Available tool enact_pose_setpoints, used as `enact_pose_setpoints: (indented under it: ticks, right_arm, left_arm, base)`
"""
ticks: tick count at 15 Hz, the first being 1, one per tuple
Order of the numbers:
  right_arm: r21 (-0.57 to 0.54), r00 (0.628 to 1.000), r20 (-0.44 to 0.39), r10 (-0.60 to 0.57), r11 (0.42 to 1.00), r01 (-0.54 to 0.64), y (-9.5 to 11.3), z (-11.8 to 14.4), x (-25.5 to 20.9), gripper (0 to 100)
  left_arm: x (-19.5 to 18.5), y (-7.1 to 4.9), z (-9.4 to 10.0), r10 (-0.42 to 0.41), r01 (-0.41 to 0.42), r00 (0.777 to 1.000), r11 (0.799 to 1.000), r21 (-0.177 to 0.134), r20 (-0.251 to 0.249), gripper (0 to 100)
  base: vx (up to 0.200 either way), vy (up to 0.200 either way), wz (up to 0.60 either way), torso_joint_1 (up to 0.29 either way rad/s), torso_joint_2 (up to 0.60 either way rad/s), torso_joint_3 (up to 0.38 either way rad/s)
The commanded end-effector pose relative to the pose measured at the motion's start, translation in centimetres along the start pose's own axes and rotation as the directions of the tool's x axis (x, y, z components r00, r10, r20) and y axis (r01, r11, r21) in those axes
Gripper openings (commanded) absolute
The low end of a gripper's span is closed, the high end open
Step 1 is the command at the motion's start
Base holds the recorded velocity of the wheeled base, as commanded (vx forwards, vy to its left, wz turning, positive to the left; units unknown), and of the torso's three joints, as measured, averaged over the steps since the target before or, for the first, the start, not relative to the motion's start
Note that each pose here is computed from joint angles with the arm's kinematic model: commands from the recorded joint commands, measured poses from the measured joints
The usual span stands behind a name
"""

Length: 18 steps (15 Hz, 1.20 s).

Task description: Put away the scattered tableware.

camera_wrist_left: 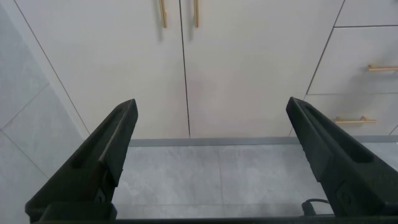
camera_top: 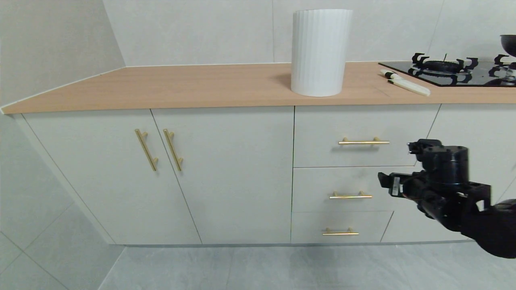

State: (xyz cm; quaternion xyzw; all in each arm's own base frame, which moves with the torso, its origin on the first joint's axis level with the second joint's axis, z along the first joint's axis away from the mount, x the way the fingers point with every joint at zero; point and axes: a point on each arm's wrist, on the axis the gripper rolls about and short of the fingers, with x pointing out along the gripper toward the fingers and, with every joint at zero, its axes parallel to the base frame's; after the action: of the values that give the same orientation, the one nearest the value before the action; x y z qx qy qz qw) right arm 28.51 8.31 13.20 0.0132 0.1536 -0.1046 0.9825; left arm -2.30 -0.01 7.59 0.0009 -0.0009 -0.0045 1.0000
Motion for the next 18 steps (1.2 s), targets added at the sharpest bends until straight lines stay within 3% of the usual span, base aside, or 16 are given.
enact_pose_setpoints:
  ticks: [1, 5, 8, 10, 14, 18]
  right_arm:
    - [-0.016, 0.985, 0.171, -0.016, 1.0, 0.019, -4.3, 2.2, -9.5, 100]
    - [-0.026, 0.947, 0.309, -0.083, 0.995, 0.096, -9.5, 1.4, -17.1, 100]
    - [-0.013, 0.938, 0.28, -0.205, 0.976, 0.217, -13.2, -0.7, -21.6, 100]
    - [0.011, 0.907, 0.317, -0.276, 0.958, 0.288, -14.8, -2.2, -24.5, 100]
    - [0.076, 0.832, 0.419, -0.365, 0.927, 0.368, -16.2, -5.2, -28.7, 100]
    - [0.078, 0.813, 0.515, -0.27, 0.96, 0.27, -16.4, -7.4, -30.5, 100]
  left_arm:
    - [0.0, 0.0, 0.0, 0.0, 0.0, 1.0, 1.0, 0.0, 0.0, 100]
    - [0.0, 0.0, 0.0, 0.0, 0.0, 1.0, 1.0, 0.0, -0.002, 100]
    - [0.0, 0.0, 0.0, 0.0, 0.0, 1.0, 1.0, 0.0, 0.0, 100]
    - [0.0, 0.0, 0.0, 0.0, 0.0, 1.0, 1.0, 0.0, 0.0, 100]
    - [0.0, 0.0, 0.0, 0.0, 0.0, 1.0, 1.0, 0.0, -0.002, 100]
    - [0.0, 0.0, 0.0, 0.0, 0.0, 1.0, 1.0, 0.0, 0.0, 100]
  base:
    - [0.0, 0.0, 0.0, 0.0, 0.0, 0.0]
    - [0.0, 0.0, 0.0, 0.0, 0.0, 0.0]
    - [0.0, 0.0, 0.0, 0.0, 0.0, 0.0]
    - [0.0, 0.0, 0.0, 0.0, 0.0, 0.0]
    - [0.0, 0.0, 0.0, 0.0, 0.0, 0.0]
    - [0.0, 0.0, 0.0, 0.0, 0.0, 0.0]
